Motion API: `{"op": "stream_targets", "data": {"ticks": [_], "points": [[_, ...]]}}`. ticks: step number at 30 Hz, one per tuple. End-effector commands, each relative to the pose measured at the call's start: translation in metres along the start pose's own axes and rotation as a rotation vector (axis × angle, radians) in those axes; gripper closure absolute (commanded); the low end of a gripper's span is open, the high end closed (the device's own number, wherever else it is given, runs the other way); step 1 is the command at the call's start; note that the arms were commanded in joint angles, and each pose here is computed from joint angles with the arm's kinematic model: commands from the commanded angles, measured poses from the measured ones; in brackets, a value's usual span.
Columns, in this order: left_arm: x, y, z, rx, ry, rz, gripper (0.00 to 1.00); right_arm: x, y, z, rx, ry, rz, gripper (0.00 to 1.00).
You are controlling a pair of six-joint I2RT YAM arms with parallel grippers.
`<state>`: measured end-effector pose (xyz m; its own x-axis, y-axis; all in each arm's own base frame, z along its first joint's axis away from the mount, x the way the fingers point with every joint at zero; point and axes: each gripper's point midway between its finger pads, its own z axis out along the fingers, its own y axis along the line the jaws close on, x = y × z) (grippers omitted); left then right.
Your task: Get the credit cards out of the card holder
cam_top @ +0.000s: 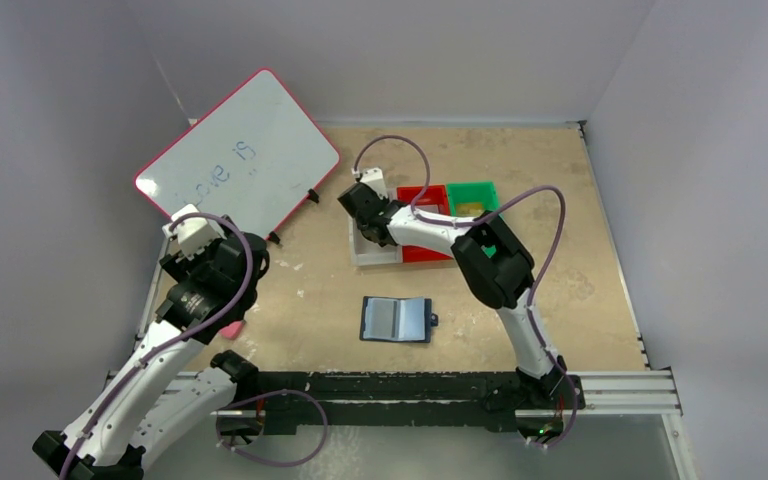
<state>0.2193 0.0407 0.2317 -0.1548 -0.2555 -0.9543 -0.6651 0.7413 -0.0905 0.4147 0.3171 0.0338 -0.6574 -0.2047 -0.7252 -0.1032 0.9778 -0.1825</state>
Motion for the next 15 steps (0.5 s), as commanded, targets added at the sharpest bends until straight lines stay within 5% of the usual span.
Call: {"op": "stream_targets", "data": {"ticks": [1, 8, 15], "points": [[-0.015, 0.0, -0.002, -0.008, -0.029, -0.051, 0.19, -0.041, -0.006, -0.036, -0.042, -0.072, 0.065, 0.93], [-0.014, 0.0, -0.002, -0.007, -0.026, -0.048, 0.19, -0.096, -0.005, -0.118, -0.297, -0.194, 0.163, 0.78], [-0.01, -0.007, -0.001, 0.016, -0.006, -0.031, 0.18, -0.067, -0.001, -0.186, -0.619, -0.187, 0.263, 0.71]]}}
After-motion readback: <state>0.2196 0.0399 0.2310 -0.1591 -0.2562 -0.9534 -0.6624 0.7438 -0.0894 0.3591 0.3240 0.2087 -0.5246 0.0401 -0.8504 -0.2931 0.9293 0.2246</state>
